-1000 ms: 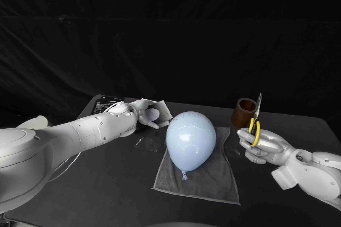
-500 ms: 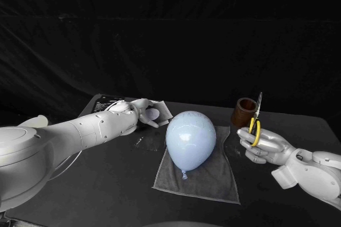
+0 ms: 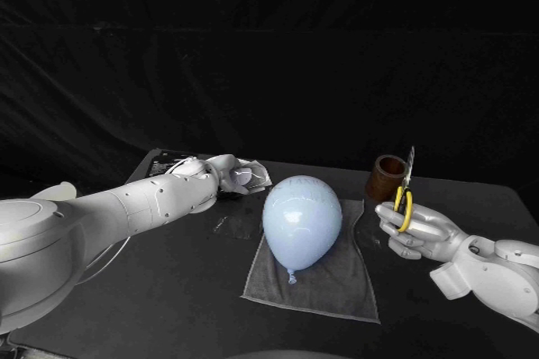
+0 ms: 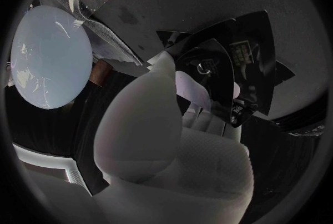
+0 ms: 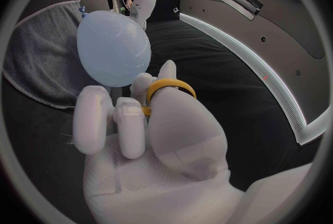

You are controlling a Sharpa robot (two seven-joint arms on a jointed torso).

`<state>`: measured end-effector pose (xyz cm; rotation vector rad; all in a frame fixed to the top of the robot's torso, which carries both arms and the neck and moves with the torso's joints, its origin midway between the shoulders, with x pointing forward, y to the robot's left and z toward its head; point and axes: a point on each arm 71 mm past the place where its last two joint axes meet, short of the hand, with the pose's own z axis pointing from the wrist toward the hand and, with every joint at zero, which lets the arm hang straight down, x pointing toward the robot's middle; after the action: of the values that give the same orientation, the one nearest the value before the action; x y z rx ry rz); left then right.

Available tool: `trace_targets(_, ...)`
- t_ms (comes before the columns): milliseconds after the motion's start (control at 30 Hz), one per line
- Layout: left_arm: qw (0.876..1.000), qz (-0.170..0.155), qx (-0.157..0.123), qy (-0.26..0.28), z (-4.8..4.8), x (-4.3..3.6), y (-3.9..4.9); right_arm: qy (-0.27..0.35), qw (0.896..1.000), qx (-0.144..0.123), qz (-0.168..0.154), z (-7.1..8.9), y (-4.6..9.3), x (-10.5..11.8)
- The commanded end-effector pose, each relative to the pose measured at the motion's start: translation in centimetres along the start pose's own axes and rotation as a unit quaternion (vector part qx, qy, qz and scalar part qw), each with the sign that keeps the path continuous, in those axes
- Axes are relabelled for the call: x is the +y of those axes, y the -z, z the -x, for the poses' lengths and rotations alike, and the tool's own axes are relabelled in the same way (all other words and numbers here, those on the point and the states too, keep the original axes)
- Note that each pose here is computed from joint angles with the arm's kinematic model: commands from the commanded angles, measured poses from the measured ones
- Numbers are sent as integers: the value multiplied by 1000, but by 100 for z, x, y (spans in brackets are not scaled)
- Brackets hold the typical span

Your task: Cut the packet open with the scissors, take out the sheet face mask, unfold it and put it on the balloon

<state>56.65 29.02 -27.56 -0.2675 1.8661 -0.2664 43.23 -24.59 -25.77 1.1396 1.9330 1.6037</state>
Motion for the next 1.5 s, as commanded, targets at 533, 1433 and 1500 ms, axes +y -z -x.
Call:
trace_targets(533,999,11,18,28,-87,109,70,5,1000,4,4,-9,-4,11)
trace_targets(1433,997,-38,-34,62,88,69,177,6,1000,4,3,-8,-7,8)
trace_targets(1500,996,-41,-36,64,92,64,181,6,1000,4,3,-8,-6,8)
